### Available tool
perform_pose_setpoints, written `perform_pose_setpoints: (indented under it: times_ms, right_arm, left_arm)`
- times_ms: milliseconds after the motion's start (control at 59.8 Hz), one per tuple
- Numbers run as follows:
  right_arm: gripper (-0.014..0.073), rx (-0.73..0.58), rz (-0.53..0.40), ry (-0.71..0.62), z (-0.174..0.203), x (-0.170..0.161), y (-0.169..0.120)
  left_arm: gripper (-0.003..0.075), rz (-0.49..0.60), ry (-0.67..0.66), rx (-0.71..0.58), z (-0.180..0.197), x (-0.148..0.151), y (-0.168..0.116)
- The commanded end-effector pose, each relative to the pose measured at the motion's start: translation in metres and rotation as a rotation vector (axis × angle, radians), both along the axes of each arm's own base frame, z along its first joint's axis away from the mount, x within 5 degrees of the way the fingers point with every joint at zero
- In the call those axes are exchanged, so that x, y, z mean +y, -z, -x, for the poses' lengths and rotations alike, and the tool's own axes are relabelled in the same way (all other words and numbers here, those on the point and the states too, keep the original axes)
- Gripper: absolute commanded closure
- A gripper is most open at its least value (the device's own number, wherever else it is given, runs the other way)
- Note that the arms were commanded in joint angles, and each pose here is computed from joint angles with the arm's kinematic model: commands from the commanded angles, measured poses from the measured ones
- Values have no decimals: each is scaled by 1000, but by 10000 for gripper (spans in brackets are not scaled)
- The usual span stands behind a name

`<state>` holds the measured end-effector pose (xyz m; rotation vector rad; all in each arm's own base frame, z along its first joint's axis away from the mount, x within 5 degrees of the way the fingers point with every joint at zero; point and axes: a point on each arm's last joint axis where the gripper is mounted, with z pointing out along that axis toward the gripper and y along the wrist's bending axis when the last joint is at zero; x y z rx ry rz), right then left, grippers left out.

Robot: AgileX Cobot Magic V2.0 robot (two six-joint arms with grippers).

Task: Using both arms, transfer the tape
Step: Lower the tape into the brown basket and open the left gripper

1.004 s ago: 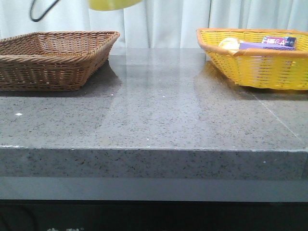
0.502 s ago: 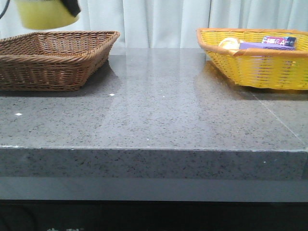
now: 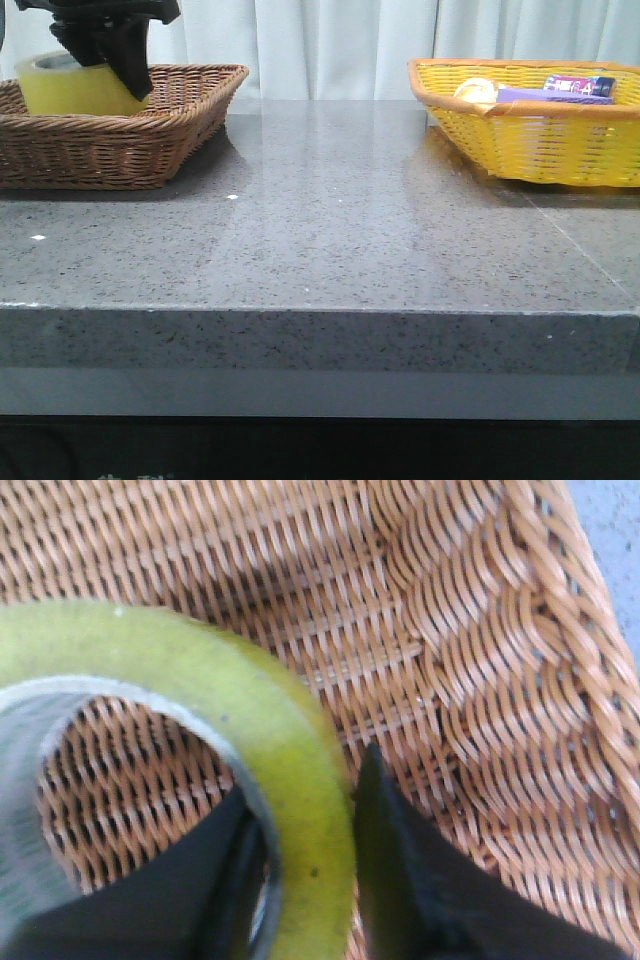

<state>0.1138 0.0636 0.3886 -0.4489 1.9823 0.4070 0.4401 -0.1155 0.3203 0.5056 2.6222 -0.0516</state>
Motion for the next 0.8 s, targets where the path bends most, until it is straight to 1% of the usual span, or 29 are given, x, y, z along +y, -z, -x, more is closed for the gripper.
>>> perform_pose_setpoints:
  times_ms: [0,50,117,268,385,552,636,786]
  right_arm:
    - [193,-81,-44,8,0,-1,-14]
    - [193,-81,-44,8,0,-1,-14]
    - [193,-81,-44,8,0,-1,-14]
    - [193,-81,-44,8,0,-1,-14]
    - [193,-81,-44,8,0,-1,-14]
    - [193,-81,-44,8,0,-1,-14]
    - [193,-81,-44,8,0,-1,-14]
    - [193,-81,-44,8,0,-1,-14]
  left_arm:
    - [393,45,-6,-152,9,2,-41]
    - [341,46,-5,-147,9,2,-41]
    - [313,43,-5,-138,10,2,-40]
    - [314,47,-4,-119,14,2,-45]
    - [314,60,0,-121,24,4,-60]
    - [314,81,6,-137,50,9,-90]
    - [314,91,3,-166,65,13,-105]
    - [314,105,16,-179,97,15,-116]
